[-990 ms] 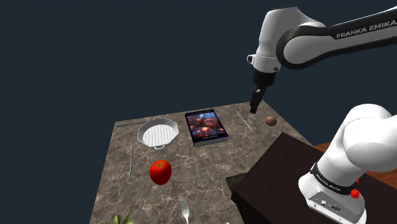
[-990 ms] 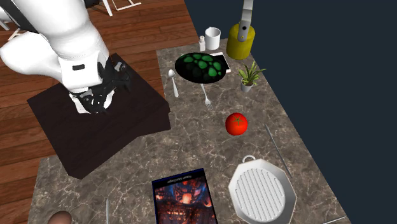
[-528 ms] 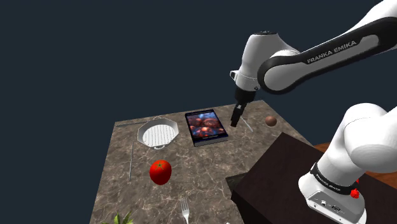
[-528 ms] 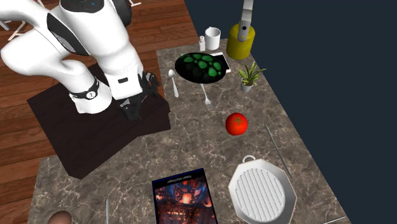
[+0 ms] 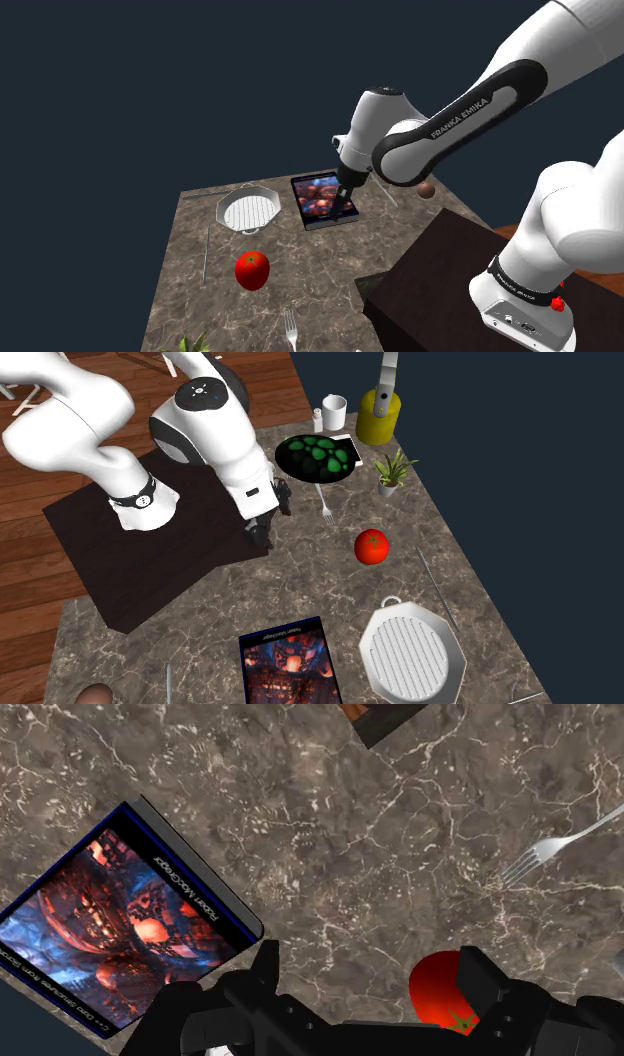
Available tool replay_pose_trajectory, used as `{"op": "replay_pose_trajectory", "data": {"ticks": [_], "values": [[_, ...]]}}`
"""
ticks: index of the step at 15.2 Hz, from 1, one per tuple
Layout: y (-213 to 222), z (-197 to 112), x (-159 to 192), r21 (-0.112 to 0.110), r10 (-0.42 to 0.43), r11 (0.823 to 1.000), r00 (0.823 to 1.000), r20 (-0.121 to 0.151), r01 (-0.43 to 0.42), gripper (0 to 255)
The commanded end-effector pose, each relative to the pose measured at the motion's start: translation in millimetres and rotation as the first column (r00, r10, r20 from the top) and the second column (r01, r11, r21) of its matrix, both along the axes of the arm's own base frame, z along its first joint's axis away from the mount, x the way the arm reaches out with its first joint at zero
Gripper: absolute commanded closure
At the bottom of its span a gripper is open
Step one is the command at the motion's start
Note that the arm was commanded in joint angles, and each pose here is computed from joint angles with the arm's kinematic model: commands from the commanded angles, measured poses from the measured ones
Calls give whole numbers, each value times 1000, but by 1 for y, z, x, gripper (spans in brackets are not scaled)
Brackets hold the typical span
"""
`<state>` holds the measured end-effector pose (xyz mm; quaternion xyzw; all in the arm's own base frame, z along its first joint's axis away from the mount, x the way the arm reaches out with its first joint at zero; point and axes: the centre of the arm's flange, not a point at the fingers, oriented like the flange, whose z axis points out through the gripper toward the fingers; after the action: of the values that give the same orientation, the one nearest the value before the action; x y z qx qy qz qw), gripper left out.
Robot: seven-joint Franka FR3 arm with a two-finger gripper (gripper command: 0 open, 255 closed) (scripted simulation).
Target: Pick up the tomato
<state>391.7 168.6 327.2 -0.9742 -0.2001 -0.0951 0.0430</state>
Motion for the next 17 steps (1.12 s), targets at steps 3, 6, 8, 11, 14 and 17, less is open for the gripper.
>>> {"op": "replay_pose_trajectory", "data": {"ticks": [3, 6, 8, 11, 14, 17], "values": [[32, -27, 17, 31, 35, 999, 998, 50, -36, 0], [59, -47, 30, 51, 61, 997, 994, 86, -65, 0], [77, -60, 39, 65, 77, 994, 991, 110, -85, 0], [104, -78, 52, 83, 101, 990, 984, 147, -114, 0], [133, -95, 64, 101, 124, 984, 975, 183, -145, 0], [162, -111, 77, 118, 146, 977, 964, 220, -175, 0]]}}
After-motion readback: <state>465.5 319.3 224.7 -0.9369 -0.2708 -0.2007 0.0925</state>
